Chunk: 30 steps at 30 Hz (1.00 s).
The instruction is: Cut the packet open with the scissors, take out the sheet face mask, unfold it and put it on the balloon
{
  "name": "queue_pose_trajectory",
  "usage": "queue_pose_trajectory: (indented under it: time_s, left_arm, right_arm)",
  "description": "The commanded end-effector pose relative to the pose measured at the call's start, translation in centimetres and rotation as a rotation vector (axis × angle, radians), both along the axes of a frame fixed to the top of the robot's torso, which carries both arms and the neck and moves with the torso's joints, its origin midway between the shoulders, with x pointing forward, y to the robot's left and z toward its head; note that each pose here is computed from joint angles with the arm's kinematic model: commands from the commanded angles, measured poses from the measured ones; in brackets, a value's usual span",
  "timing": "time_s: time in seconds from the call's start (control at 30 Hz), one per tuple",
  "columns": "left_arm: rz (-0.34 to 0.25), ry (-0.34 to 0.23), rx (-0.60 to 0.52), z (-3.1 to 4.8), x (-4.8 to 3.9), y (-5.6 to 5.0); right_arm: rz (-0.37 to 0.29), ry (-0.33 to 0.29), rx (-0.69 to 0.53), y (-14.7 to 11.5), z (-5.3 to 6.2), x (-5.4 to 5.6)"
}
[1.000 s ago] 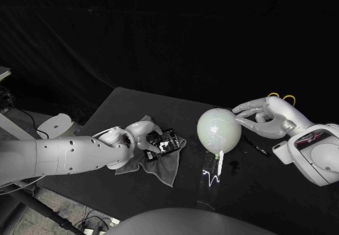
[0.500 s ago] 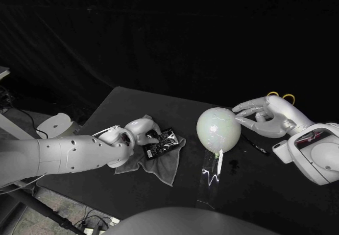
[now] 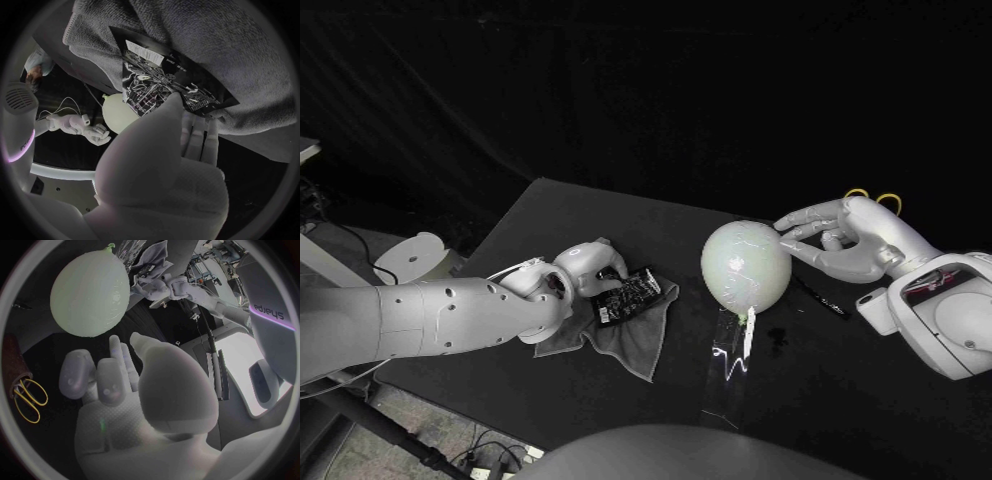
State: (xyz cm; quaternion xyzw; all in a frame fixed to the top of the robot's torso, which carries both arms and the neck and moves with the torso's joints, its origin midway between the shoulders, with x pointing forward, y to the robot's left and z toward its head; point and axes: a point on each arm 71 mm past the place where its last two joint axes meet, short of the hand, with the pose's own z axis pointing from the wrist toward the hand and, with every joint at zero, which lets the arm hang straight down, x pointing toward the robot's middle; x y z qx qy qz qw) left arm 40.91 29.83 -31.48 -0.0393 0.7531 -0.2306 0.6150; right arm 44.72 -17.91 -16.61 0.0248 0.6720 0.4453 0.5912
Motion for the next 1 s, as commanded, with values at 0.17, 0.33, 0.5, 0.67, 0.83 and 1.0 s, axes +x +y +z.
queue_pose_trajectory:
  time_s: [0.17,0.33,0.5,0.67,0.83,1.0]
  left_arm:
    - [-0.092,-0.003,-0.04,-0.6,-0.84,-1.0]
    - [-0.116,-0.071,-0.096,0.12,-0.93,-1.0]
    - [-0.132,-0.127,-0.154,0.93,-1.0,-0.9]
    - [-0.14,-0.175,-0.198,1.89,-0.92,-0.6]
    - [-0.14,-0.206,-0.238,2.86,-0.7,-0.4]
    - [-0.142,-0.214,-0.29,3.94,-0.4,-0.5]
  right_arm:
    - [0.007,-0.014,0.002,0.0,0.1,-0.1]
    - [0.006,-0.017,0.003,0.0,0.1,-0.1]
    - [0.004,-0.019,0.004,0.0,0.1,0.0]
    - [0.002,-0.021,0.005,0.0,0.2,0.0]
    - [0.0,-0.022,0.006,0.0,0.1,0.1]
    - [-0.001,-0.022,0.006,0.0,0.1,0.1]
